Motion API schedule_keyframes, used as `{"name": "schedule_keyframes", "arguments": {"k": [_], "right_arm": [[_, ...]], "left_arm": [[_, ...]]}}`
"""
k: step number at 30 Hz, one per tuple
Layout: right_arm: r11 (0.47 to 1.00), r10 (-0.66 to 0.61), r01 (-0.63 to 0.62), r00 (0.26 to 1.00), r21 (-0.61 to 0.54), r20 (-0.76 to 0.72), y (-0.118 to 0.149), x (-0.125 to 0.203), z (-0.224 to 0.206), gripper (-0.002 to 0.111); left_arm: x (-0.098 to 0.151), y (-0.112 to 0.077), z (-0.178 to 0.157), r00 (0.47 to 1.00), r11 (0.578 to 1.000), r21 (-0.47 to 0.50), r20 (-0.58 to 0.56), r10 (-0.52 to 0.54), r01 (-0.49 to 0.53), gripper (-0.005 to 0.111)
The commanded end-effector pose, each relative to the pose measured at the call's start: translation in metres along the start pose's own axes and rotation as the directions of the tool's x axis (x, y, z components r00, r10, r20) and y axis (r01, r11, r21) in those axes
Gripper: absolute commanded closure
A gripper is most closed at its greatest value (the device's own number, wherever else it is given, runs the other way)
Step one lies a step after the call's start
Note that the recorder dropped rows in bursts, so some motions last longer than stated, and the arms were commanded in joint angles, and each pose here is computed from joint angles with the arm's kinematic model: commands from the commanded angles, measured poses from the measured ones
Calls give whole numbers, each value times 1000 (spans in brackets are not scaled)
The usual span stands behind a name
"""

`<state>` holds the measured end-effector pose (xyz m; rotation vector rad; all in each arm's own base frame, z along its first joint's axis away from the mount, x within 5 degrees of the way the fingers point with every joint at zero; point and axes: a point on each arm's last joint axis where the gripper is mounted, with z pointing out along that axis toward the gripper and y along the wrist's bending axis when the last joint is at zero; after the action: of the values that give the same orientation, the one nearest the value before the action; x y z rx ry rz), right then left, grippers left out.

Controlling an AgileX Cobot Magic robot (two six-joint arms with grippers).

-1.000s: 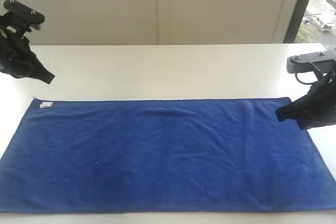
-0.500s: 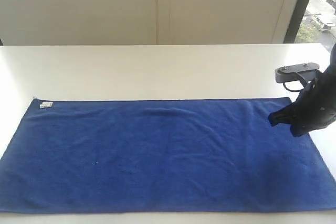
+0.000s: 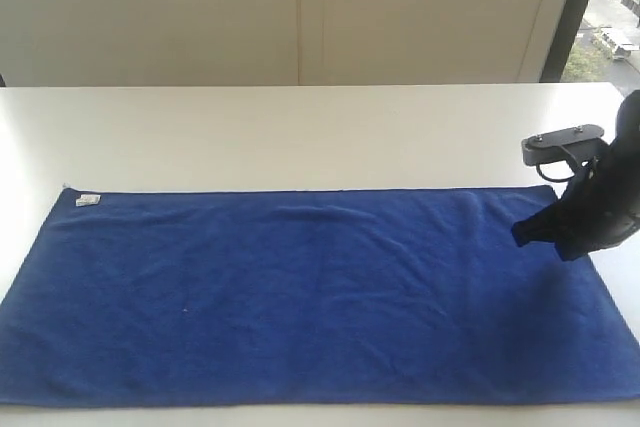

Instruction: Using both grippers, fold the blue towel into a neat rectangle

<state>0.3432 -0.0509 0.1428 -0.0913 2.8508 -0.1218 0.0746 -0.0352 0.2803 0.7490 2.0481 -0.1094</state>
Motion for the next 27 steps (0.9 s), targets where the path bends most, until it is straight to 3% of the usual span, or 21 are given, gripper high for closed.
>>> {"name": "schedule_keyframes", "arguments": {"k": [1,16,27], "right_arm": [[999,-5,5,1000,46,-9,-5,0,6,108],[984,-35,46,997,175,-64,-17,0,18,108],[976,-57,70,996,207,-67,-21,-5,16,108]], "left_arm": [[1,-2,0,1000,1000,13,7,-14,14,107],[2,-2,-5,999,1000,6,38,-14,14,107],[2,-2,-5,999,1000,6,38,-14,14,107]]}}
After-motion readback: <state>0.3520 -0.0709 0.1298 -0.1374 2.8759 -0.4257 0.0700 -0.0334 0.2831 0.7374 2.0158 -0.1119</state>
